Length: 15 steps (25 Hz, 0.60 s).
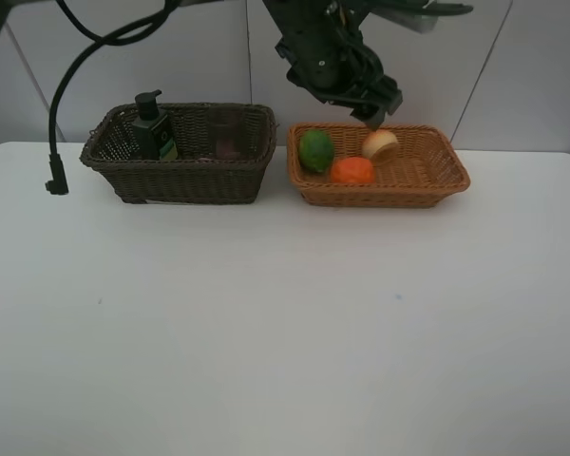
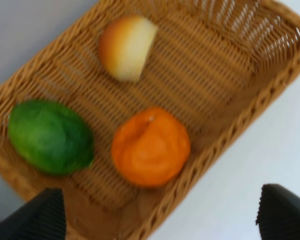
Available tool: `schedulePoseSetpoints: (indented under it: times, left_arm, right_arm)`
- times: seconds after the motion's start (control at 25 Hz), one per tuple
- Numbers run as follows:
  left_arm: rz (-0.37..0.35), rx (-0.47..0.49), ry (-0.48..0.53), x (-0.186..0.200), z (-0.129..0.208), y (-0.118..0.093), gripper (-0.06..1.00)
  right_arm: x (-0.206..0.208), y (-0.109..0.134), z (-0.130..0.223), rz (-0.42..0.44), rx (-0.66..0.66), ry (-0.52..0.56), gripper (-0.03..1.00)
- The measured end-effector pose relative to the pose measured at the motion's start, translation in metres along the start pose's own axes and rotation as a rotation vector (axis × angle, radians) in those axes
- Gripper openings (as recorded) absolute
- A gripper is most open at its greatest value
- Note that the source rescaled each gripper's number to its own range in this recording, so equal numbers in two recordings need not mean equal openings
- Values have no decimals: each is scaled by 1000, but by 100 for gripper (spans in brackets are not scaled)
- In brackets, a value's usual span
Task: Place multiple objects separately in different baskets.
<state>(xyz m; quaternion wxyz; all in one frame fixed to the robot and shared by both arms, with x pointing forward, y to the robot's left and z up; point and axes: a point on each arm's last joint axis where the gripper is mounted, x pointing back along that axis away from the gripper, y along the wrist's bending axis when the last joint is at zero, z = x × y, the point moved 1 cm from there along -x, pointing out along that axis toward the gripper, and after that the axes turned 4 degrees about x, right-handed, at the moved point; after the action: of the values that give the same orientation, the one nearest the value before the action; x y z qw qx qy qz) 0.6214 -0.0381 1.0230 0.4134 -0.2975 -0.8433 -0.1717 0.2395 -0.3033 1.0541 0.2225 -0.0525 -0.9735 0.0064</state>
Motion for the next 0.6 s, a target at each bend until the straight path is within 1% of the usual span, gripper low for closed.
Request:
schedulePoseSetpoints:
  times: [0.04,0.16,0.32,0.48,0.6]
  left_arm:
    - [-1,1,14,8,0,1,99]
    - [-4,2,13,35,0,2,99]
    - [-10,9,39,61,17,10,99]
    - [-39,48,64,93,46,32,99]
    - [-65,103,86,120,75,53,99]
  right_arm:
    - [0,0,0,0,0,0,95]
    - [0,0,0,0,0,0,95]
    - [0,0,0,0,0,0,95]
    - [0,0,0,0,0,0,95]
    - [0,0,0,0,0,0,95]
